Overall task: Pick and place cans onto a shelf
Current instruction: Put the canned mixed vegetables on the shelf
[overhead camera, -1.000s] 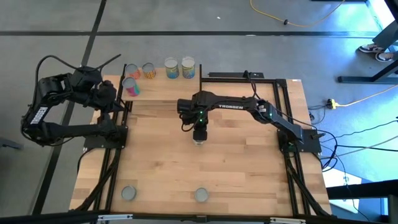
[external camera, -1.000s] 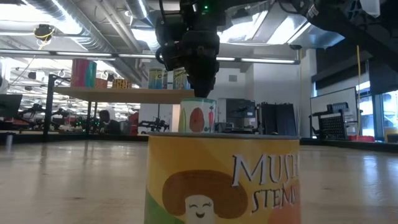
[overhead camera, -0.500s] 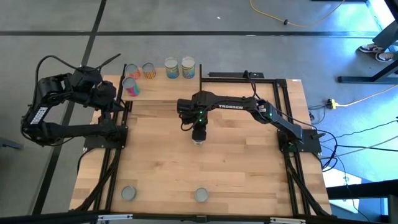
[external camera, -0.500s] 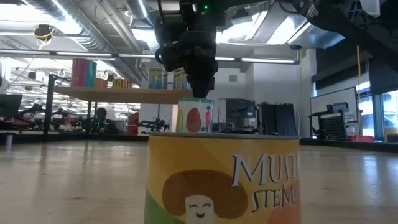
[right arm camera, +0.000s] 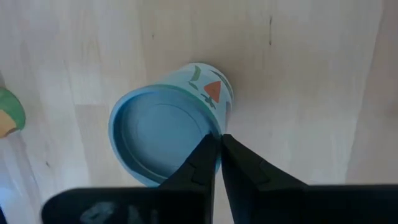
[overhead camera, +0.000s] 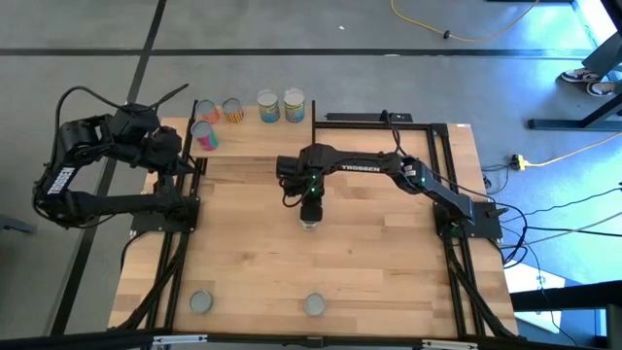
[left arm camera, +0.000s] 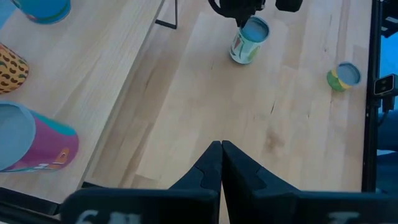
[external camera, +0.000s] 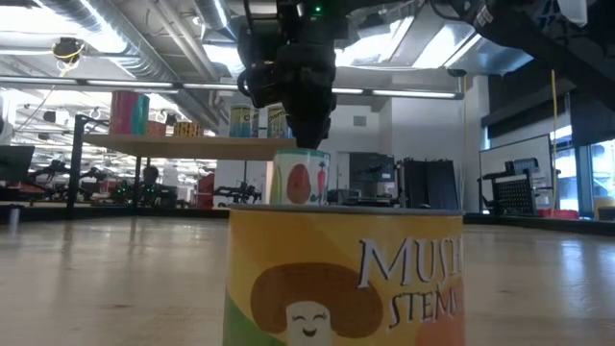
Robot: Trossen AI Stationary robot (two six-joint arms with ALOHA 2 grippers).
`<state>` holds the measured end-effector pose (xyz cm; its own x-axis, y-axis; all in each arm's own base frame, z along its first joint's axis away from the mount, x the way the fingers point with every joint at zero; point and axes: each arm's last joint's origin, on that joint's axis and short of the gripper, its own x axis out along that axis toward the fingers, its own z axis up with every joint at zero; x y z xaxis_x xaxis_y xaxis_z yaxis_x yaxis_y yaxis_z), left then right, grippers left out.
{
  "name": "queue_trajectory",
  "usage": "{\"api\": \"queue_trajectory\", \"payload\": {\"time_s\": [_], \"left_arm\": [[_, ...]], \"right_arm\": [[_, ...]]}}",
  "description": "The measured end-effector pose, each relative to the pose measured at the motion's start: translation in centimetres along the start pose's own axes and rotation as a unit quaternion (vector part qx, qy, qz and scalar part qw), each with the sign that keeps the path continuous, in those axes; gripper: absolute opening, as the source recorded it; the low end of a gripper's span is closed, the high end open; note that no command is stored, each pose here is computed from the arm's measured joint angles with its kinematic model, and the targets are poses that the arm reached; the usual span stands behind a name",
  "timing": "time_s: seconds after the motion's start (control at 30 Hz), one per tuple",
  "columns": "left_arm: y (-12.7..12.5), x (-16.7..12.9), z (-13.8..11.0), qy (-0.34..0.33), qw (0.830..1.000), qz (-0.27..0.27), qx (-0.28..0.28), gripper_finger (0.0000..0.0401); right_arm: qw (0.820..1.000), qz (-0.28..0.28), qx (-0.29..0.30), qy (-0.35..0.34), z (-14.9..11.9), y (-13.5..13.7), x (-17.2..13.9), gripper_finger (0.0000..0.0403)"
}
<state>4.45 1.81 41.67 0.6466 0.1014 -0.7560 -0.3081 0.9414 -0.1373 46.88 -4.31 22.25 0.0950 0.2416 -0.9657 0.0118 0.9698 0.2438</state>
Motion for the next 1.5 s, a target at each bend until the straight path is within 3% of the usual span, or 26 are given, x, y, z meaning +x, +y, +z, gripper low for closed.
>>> {"api": "queue_trajectory", "payload": {"time_s": [0.4,0.67,0.83,0.97,1.1,1.2,1.5], "left_arm": [[0.0,0.0,0.0,0.000,1.000,0.000,0.000,0.0000],[0.0,0.0,0.0,0.000,1.000,0.000,0.000,0.0000],[0.0,0.0,0.0,0.000,1.000,0.000,0.001,0.0000],[0.0,0.0,0.0,0.000,1.000,0.005,-0.004,0.0000],[0.2,0.3,0.3,0.006,0.998,0.015,-0.063,0.0000],[0.2,0.4,0.4,0.007,0.998,0.008,-0.070,0.0000],[0.0,0.7,1.8,-0.038,0.998,-0.045,0.026,0.0000]], "right_arm": [[1.000,0.001,0.018,-0.013,0.3,0.0,0.0,0.0011],[1.000,0.000,0.007,-0.021,0.4,0.0,0.0,0.0076],[1.000,0.000,0.001,-0.022,0.4,0.1,-0.3,0.0091],[0.999,-0.001,-0.018,-0.052,0.8,0.5,-1.8,0.0090],[0.996,-0.003,-0.028,-0.088,0.4,1.1,-4.1,0.0090],[0.994,-0.004,-0.031,-0.106,-0.1,1.6,-5.9,0.0090],[0.990,-0.005,-0.041,-0.136,-4.0,3.7,-12.6,0.0090]]}}
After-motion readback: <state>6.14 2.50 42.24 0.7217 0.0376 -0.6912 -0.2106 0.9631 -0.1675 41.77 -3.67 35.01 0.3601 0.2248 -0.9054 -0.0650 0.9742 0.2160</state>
